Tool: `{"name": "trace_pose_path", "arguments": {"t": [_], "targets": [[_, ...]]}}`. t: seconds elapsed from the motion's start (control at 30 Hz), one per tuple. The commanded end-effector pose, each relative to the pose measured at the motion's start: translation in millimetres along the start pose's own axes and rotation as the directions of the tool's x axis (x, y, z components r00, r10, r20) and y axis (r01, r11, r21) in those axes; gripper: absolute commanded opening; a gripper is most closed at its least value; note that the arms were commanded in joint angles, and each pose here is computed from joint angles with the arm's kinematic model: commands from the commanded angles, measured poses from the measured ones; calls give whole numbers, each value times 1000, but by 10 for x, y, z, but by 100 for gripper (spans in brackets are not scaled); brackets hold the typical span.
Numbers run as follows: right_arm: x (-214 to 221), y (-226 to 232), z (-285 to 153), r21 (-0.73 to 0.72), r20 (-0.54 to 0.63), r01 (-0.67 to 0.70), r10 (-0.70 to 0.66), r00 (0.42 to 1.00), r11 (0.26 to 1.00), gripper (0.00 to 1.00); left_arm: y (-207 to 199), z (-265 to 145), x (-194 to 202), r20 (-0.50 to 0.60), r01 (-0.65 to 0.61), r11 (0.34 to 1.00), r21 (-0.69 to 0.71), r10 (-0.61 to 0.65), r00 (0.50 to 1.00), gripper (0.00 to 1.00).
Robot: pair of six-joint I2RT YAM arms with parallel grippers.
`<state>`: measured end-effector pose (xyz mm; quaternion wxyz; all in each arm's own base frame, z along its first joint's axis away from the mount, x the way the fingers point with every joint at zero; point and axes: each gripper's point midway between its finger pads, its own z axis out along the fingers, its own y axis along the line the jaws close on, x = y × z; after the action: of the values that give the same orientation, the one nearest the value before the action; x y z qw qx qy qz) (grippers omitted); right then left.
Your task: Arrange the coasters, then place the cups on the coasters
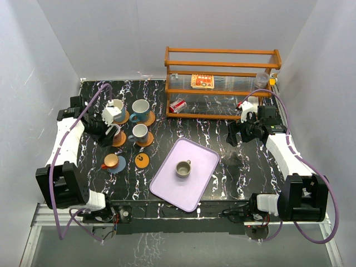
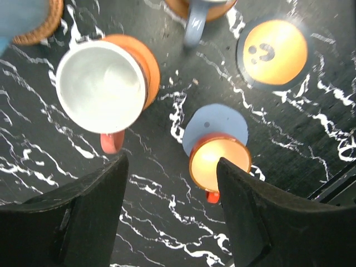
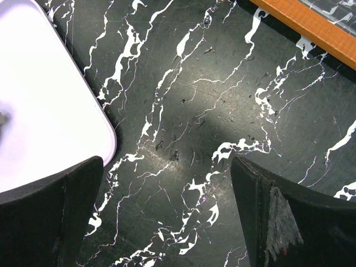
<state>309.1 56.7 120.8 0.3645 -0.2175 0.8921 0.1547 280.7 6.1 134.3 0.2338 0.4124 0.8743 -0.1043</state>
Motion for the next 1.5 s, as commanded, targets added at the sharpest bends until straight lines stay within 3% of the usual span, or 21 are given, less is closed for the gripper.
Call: {"name": "trace_pose_path", "arguments": {"t": [0.0, 0.17, 0.43, 0.67, 0.83, 1.0, 1.3, 1.47], "targets": [[-141, -60, -40, 26, 51, 31, -32, 998, 999, 98, -264, -193, -500, 157, -35, 997, 72, 24, 987, 64], [-137, -55, -35, 23, 49, 30, -31, 998, 999, 98, -658, -255, -986, 252, -191, 974, 121, 156, 955, 63], [-132, -69, -45, 34, 49, 30, -32, 998, 999, 98, -1328, -130, -1538, 398, -458, 867, 196, 356, 846, 64], [-123, -72, -41, 35, 46, 29, -31, 998, 999, 98, -1781, 194, -1756, 383, -559, 771, 306, 438, 813, 61], [-125, -79, -43, 38, 46, 30, -31, 998, 999, 98, -2133, 393, -1793, 361, -653, 659, 372, 546, 756, 58], [-125, -84, -51, 43, 47, 31, -33, 998, 999, 98, -2510, 595, -1794, 360, -740, 523, 423, 652, 667, 58], [-128, -92, -65, 47, 50, 31, -33, 998, 998, 98, -2990, 1014, -1647, 346, -843, 258, 472, 825, 447, 57], [-124, -89, -57, 43, 49, 30, -32, 998, 999, 98, -3071, 1214, -1545, 322, -857, 169, 487, 877, 356, 58]]}}
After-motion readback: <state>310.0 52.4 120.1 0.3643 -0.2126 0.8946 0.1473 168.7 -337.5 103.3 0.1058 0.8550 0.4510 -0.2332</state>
